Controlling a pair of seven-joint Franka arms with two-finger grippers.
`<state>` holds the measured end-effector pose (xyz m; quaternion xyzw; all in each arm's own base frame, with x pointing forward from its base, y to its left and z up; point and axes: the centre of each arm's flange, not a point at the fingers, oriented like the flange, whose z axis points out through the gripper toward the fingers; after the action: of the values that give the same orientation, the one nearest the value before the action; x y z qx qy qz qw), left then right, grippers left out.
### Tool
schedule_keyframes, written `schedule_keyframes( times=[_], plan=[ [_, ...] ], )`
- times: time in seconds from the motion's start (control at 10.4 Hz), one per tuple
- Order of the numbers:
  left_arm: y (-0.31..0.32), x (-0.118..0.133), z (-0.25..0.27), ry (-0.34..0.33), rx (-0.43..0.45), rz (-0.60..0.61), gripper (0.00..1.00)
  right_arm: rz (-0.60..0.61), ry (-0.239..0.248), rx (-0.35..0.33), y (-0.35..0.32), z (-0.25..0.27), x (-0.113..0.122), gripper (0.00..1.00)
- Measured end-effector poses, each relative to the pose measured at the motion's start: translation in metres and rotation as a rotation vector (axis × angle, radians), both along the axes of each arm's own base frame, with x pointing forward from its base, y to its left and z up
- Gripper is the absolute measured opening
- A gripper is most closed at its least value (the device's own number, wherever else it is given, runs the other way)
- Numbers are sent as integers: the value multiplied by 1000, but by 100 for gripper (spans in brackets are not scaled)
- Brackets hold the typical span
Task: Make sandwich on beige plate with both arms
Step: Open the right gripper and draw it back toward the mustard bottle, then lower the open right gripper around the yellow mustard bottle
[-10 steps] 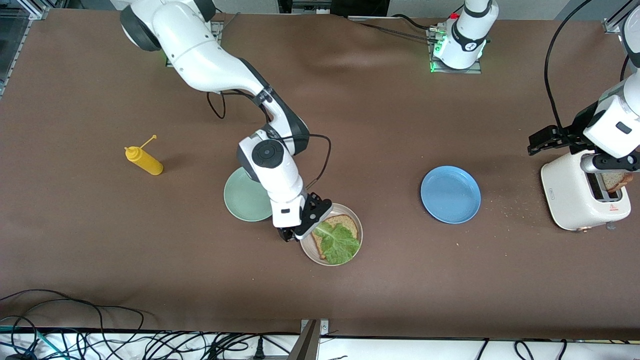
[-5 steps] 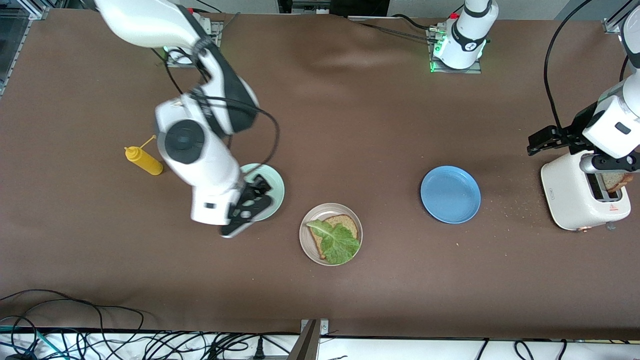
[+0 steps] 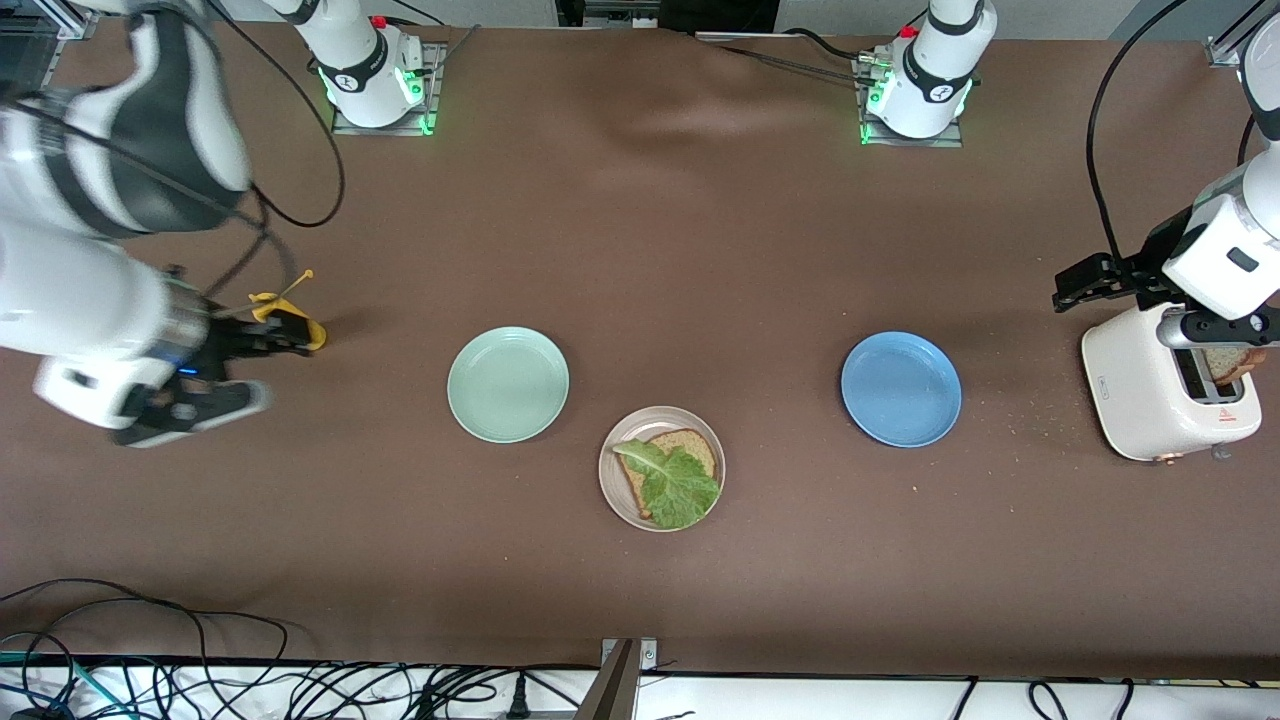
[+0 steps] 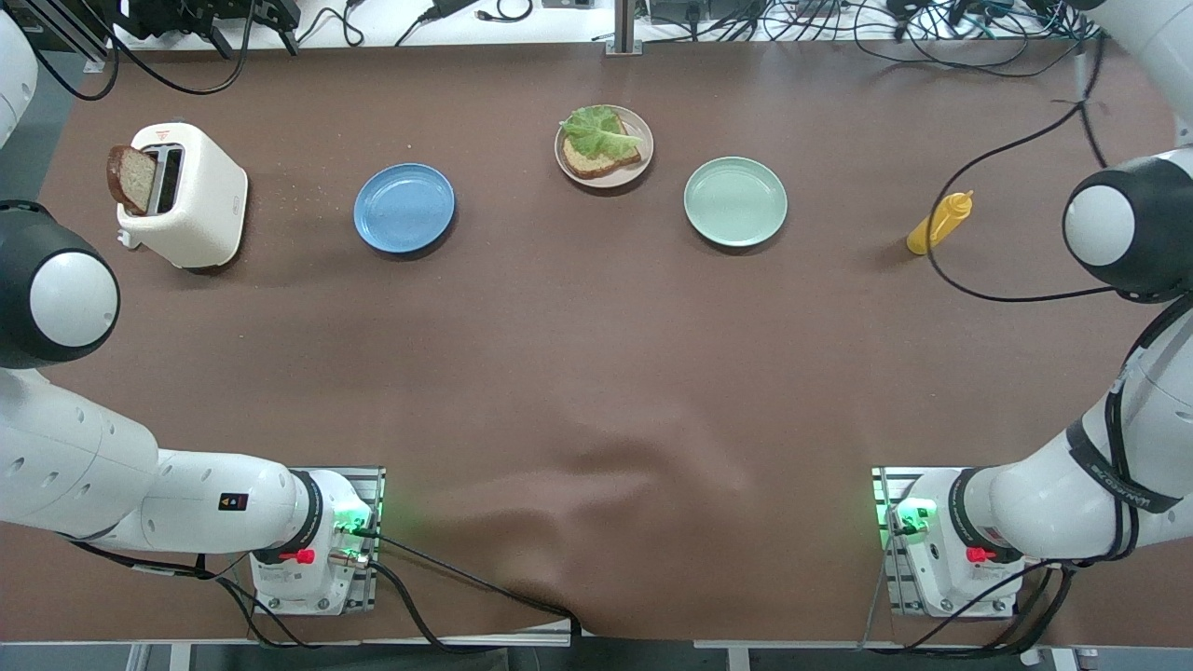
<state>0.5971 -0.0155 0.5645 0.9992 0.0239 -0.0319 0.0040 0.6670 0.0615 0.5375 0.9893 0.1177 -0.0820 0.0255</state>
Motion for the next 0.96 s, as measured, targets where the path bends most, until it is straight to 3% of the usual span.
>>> schedule_keyframes(
  times=[0.29,0.58,0.77,0.96],
  plan=[
    [0,0,0,1,0,0,100,-193,56,-50,-44,-5,-10,93],
    [0,0,-1,1,0,0,100,-235,84,-61,-41,-24,-14,96],
    [0,0,-1,1,0,0,100,-243,36,-42,-49,-34,-24,99],
    [0,0,-1,1,0,0,100,-251,1,-15,-59,-47,-51,100]
  ],
)
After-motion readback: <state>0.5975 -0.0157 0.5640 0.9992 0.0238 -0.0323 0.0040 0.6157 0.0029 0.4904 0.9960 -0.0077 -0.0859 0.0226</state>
